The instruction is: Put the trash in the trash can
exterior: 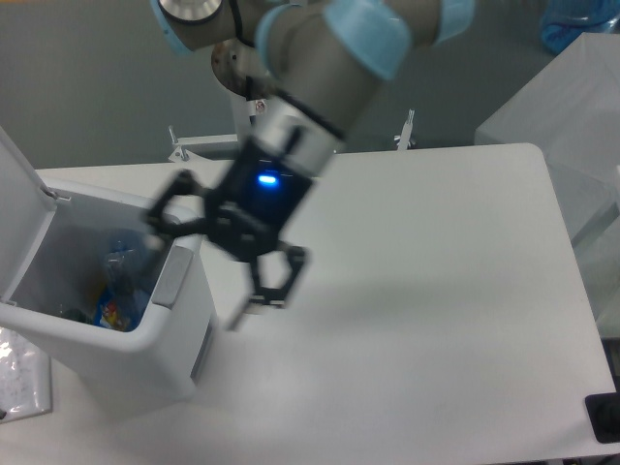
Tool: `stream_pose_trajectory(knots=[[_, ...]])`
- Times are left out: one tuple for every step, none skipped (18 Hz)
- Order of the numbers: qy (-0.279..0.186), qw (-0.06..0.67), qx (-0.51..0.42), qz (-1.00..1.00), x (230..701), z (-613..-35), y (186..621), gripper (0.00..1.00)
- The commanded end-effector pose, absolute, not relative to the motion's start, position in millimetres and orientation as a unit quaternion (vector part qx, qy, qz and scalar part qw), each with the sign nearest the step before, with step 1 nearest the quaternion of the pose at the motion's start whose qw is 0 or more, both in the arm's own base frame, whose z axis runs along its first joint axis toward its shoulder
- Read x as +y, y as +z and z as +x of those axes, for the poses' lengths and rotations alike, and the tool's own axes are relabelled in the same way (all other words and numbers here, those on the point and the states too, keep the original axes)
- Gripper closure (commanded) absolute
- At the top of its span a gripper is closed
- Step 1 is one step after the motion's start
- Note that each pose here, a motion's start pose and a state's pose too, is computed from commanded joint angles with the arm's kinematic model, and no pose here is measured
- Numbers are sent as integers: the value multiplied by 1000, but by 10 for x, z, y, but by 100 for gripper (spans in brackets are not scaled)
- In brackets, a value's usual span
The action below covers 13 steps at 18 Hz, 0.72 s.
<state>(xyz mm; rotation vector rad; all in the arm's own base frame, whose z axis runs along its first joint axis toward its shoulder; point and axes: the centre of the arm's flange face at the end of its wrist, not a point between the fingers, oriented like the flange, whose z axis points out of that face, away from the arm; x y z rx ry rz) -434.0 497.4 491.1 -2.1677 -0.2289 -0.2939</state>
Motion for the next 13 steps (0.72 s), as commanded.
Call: stream_pose_trajectory(knots=[[-113,452,-104,-879,4849,-4532,4818,0],[-111,451,-115,-878,4771,-4678,4753,0],[-112,449,-124,-878,4728,-4809,4680,0],[-109,450,-131,-877,4682,-4941,4648,0],[-102,445,-137,-879,4664,-5047,4609,0],[-87,434,-143,-885,4642,-5132,4582,0],[-66,420,-151,-893,4604,-5207,4580,0],[-47,405,-157,-900,4585,-5260,4573,0],[-31,389,-164,-906,4572,-5322,4530,0],[-13,374,-169,-912,4566,-5379,4536,0],[3,360,-175,-916,4559,-5429,4522,0],[20,343,-179,-922,4543,-5467,4492,0],[37,324,-171,-930,4539,-5510,4408,0]])
